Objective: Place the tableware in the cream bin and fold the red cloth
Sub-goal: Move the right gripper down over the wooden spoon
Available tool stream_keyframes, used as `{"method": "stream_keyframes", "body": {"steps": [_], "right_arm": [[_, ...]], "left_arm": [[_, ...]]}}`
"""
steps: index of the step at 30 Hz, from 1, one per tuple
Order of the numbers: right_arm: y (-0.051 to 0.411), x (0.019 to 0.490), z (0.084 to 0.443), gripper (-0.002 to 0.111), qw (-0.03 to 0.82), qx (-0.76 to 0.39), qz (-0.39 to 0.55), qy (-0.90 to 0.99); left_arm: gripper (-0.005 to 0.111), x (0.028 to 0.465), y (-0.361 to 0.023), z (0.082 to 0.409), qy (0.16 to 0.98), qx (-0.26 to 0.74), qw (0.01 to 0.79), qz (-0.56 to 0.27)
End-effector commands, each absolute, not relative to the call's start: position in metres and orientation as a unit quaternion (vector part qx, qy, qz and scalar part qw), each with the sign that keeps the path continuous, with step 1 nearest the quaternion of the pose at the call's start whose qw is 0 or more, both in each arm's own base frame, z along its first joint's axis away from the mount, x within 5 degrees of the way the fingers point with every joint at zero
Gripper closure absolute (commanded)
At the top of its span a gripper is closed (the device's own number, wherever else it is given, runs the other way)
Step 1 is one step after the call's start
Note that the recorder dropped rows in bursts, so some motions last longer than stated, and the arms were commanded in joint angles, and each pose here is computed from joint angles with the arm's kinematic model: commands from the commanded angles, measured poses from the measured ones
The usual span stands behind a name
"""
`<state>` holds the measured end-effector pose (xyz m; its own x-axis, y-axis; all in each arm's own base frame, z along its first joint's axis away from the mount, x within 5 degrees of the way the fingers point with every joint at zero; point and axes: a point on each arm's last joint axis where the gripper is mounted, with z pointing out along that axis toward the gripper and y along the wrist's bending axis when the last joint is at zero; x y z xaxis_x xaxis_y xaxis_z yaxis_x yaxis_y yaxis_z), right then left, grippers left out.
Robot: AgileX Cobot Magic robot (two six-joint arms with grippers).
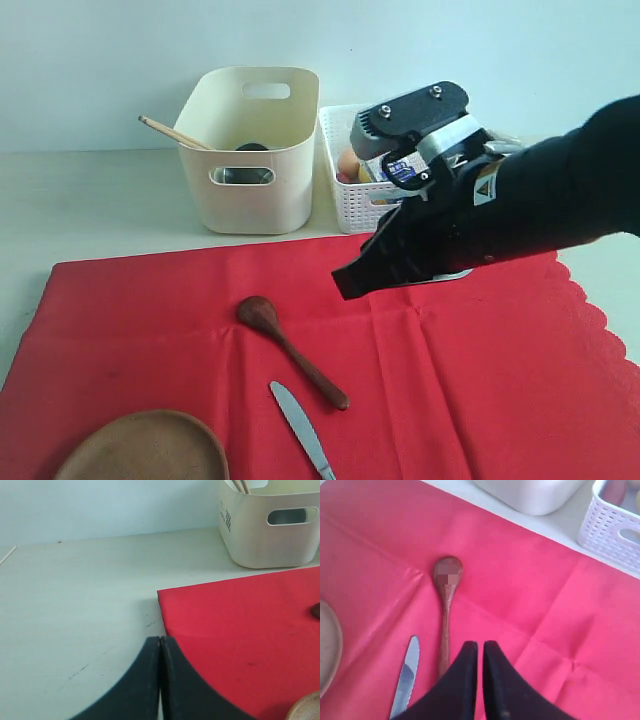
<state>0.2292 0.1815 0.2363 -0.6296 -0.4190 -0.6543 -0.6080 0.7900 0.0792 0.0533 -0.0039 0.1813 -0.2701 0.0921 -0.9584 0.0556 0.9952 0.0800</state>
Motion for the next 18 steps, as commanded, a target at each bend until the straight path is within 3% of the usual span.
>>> {"method": "stream_keyframes", "body": {"steps": [1,18], "right_arm": [[0.193,0.242,0.229,0.093,0.286,-0.309,0.136,0.897],[0.250,0.309,0.142,0.070,0.158,-0.353,0.099,0.917]], "left_arm": [[0.107,0.053,-0.004,0.181,0.793,0.049,0.607,0.016],[0.107,0.053,-0.004,0.181,0.793,0.049,0.607,0.016]]}}
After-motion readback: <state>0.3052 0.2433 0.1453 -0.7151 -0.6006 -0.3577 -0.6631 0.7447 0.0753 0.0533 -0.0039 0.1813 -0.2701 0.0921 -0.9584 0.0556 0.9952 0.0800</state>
